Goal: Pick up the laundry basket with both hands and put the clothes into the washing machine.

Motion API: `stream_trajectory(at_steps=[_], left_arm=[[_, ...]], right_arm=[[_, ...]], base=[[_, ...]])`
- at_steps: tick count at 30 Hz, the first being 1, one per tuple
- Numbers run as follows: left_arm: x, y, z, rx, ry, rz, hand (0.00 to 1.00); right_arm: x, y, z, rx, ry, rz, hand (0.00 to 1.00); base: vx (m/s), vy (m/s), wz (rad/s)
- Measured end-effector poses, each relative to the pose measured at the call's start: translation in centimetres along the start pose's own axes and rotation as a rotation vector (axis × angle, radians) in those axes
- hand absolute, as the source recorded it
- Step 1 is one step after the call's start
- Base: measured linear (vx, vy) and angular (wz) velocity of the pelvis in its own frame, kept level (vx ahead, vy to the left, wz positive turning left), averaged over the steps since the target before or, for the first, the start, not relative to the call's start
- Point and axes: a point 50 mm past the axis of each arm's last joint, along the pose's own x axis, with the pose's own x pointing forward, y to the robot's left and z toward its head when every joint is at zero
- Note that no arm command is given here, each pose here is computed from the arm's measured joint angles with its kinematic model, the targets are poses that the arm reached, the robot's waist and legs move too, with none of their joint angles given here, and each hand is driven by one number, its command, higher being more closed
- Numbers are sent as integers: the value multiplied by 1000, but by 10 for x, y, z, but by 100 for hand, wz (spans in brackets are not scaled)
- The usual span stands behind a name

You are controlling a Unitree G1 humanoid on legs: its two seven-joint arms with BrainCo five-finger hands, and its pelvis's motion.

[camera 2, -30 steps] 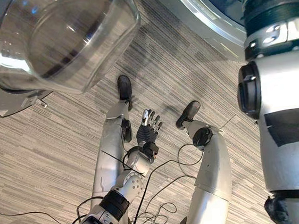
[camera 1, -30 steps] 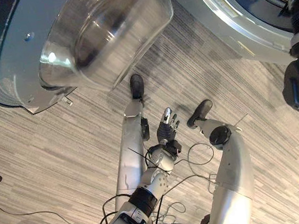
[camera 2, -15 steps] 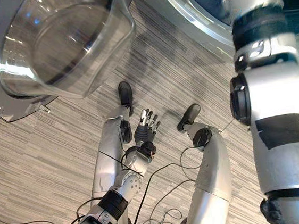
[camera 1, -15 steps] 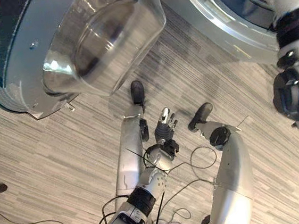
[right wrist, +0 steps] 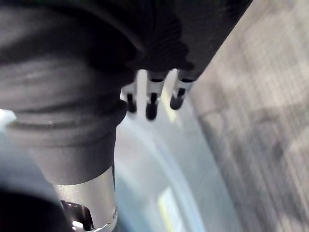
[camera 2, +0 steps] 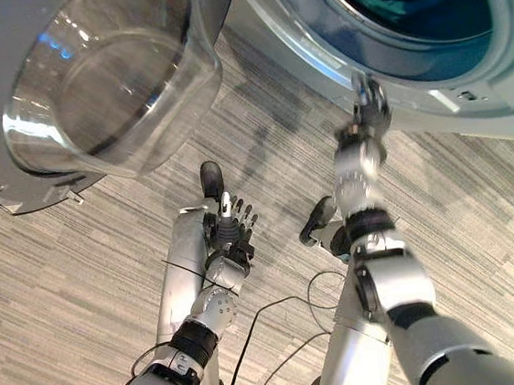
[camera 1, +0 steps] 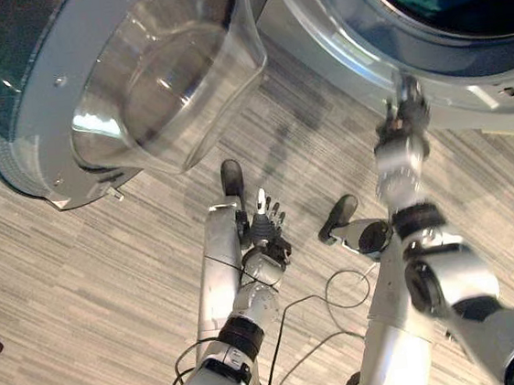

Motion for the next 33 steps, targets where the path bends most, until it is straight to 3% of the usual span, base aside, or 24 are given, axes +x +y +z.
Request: stream_trajectory(at_steps=[1, 3, 8, 12, 16, 20, 24, 28, 30, 33], left_arm=[[0, 3, 0, -4, 3, 14, 0], [2, 22, 0, -12, 13, 96, 0], [-3, 68, -2, -28, 51, 247, 0], [-27, 117, -3, 55, 52, 377, 0], [-70, 174, -12, 148, 100, 537, 0], [-101, 202, -20, 199, 154, 619, 0], [-114, 205, -27, 193, 162, 615, 0], [-114, 194, -1, 201, 13, 556, 0], [-114, 180, 35, 197, -162, 504, 0], [-126, 176, 58, 153, -297, 527, 0]], right_arm=[[-5, -19, -9, -9, 26, -37, 0], [-33, -89, -37, -25, 109, -188, 0], [-70, -145, -48, -68, 140, -245, 0], [-117, -220, -54, -82, 201, -457, 0], [-193, -308, -50, -230, 354, -771, 0], [-232, -334, -51, -280, 463, -899, 0], [-234, -336, -51, -274, 479, -900, 0], [-226, -332, -50, -260, 453, -881, 0], [-220, -328, -52, -250, 448, -862, 0], [-209, -320, -56, -244, 445, -825, 0]], base=[[-73, -7, 2], [-73, -7, -6], [-59, -44, -15], [14, -99, -18], [125, -127, -7], [126, -44, -12], [171, 16, -1], [181, -1, 8], [180, -37, 17], [140, -50, 13]])
